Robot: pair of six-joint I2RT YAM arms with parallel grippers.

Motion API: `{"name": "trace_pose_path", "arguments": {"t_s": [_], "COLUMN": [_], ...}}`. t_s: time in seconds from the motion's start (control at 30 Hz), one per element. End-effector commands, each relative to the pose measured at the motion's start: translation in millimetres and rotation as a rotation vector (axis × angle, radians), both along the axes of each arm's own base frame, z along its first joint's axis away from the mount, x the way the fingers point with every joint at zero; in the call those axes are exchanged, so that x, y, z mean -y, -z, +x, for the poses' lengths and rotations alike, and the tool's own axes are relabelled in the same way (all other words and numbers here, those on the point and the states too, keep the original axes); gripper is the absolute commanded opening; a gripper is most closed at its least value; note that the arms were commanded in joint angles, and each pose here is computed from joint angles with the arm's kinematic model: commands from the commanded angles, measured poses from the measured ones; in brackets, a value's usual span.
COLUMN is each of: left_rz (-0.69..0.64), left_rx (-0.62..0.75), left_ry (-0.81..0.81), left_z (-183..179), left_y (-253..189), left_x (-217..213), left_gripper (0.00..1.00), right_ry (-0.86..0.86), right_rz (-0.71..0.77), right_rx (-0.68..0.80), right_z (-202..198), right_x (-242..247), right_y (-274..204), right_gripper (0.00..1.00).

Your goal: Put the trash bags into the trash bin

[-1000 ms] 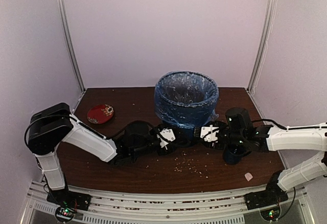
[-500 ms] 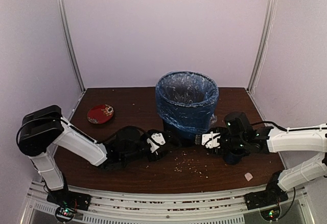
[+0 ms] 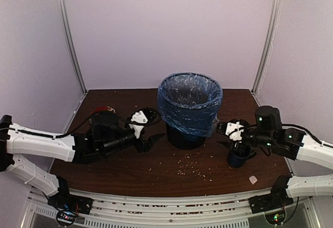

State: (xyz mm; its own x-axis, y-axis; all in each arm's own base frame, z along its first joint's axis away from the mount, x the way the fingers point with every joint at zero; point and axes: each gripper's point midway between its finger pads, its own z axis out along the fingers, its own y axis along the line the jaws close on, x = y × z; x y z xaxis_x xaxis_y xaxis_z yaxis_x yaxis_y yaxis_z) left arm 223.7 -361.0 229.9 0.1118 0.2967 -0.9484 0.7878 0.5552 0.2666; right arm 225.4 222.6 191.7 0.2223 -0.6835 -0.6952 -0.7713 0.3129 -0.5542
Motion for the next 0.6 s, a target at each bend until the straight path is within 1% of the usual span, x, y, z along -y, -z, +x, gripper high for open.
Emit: {"name": "trace_pose_path", "arguments": {"t_s": [0.0,0.07,0.13,0.2,0.27,0.37,0.4,0.47,0.5,0.57], "left_rz": [-0.033,-0.028,-0.016,0.0,0.019,0.019,0.007,-0.024,-0.039,-0.059], "left_rx": [-0.094,-0.109,-0.096,-0.068,-0.049,-0.069,-0.086,-0.073,-0.037,0.015], "left_ry": [-0.07,-0.151,-0.276,-0.421,-0.535,-0.676,-0.713,-0.803,-0.852,-0.887], "left_z": [-2.1,2.9,13.3,28.0,46.0,84.3,96.2,110.6,112.0,109.5], "left_y": [-40.6,-57.3,-73.6,-87.9,-96.9,-104.0,-105.5,-112.3,-115.7,-114.0], "left_x": [-19.2,-36.8,-61.3,-90.8,-118.2,-164.4,-178.4,-206.0,-216.3,-227.3], "left_gripper": [0.7,0.73,0.78,0.87,0.92,0.94,0.94,0.95,0.95,0.97], "right_ry": [0.077,0.138,0.255,0.373,0.457,0.571,0.597,0.738,0.838,1.046], "right_rz": [0.15,0.236,0.319,0.419,0.539,0.681,0.719,0.824,0.875,0.931], "right_rx": [-0.074,-0.089,-0.087,-0.094,-0.107,-0.109,-0.105,-0.059,-0.03,0.04], "right_z": [12.9,26.5,48.3,73.6,95.1,119.9,125.6,141.6,148.1,155.5], "right_x": [17.5,30.9,43.7,56.9,68.7,86.2,91.1,113.2,129.4,164.6], "right_y": [-30.1,-51.0,-73.0,-98.0,-128.9,-156.4,-163.5,-173.4,-173.2,-168.7], "right_gripper": [0.59,0.6,0.63,0.66,0.73,0.88,0.89,0.9,0.9,0.95]}}
